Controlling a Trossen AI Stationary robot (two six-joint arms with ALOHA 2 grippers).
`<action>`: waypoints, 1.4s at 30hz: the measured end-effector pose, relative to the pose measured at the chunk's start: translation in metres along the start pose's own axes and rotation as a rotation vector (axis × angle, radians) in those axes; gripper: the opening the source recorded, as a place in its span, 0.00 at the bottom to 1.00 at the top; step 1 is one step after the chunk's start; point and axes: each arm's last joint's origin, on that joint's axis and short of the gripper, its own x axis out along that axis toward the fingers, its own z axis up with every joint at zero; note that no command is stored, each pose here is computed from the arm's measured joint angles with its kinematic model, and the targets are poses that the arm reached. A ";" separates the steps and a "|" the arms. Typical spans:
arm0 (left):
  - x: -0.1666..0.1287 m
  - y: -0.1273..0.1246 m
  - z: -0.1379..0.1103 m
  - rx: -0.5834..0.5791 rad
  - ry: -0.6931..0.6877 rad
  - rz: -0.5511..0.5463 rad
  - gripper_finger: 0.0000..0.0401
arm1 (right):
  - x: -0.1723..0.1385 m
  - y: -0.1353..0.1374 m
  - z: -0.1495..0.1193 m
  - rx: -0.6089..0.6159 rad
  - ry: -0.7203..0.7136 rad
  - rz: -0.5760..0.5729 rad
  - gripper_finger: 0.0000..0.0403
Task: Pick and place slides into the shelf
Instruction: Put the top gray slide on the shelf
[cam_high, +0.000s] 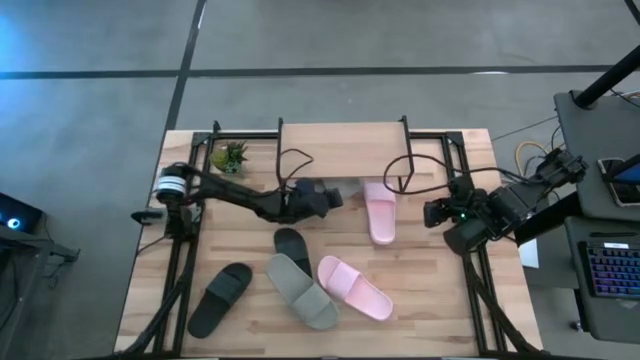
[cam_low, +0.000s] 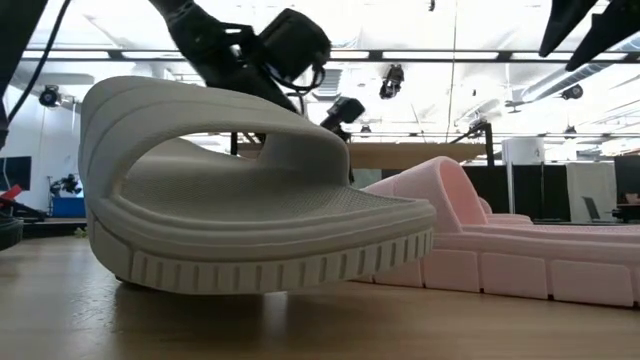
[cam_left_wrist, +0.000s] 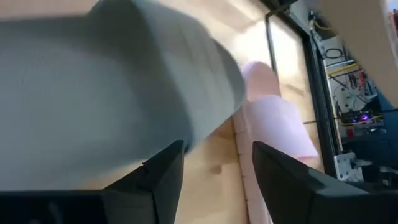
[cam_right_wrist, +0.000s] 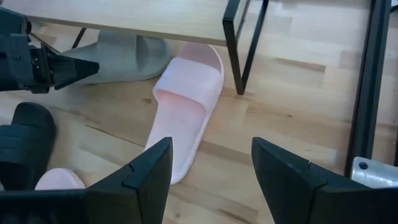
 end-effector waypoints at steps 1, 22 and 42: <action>0.003 -0.002 0.001 0.011 -0.009 -0.003 0.43 | 0.001 -0.001 0.000 -0.002 -0.001 -0.002 0.52; 0.016 0.003 -0.009 0.087 0.000 0.016 0.02 | 0.005 -0.005 -0.003 -0.010 0.003 -0.015 0.52; -0.187 -0.086 0.036 0.014 -0.138 -0.371 0.00 | 0.003 -0.008 0.002 -0.094 -0.054 0.010 0.52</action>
